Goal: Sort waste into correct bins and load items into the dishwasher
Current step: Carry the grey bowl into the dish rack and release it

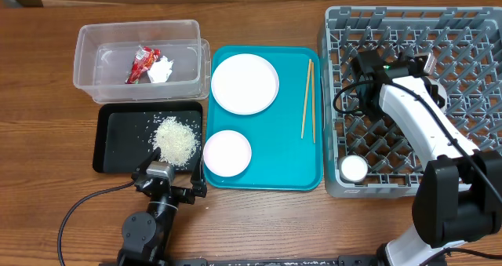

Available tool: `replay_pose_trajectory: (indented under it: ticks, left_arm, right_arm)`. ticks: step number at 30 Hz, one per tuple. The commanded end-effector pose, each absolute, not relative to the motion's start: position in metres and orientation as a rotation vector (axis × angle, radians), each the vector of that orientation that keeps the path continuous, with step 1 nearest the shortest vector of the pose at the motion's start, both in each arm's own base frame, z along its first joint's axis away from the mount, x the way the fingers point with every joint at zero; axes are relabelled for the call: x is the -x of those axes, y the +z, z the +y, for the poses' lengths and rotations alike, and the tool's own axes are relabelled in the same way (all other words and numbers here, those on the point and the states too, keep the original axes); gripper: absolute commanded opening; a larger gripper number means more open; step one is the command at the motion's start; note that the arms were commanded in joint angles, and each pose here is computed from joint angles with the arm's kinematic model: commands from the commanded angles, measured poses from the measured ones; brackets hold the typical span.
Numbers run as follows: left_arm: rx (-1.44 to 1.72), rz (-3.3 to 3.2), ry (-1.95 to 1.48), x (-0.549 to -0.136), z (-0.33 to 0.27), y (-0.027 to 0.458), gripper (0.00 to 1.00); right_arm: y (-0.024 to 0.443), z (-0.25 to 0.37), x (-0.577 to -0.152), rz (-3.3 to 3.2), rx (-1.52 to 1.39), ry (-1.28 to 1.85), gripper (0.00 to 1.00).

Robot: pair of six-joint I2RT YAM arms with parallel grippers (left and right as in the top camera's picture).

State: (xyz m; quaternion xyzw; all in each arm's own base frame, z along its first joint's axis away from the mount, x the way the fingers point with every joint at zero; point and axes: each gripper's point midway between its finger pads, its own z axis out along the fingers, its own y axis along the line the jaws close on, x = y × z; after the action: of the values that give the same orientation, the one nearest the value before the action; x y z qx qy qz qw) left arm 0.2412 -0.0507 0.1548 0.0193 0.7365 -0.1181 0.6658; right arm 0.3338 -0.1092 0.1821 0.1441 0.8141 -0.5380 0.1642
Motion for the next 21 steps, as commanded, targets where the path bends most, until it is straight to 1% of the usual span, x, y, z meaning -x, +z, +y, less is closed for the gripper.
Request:
replay_pose_trajectory:
  ticks: [1, 21]
  left_arm:
    - [-0.042, 1.661, -0.277, -0.2410, -0.0513, 0.1544, 1.00]
    - [-0.042, 1.661, -0.277, -0.2410, -0.0513, 0.1544, 1.00]
  right_arm:
    - [0.1880, -0.1128, -0.3353, 2.265, -0.390, -1.600, 0.04]
    - [0.1927, -0.1136, -0.3429, 2.249, -0.308, -1.652, 0.04]
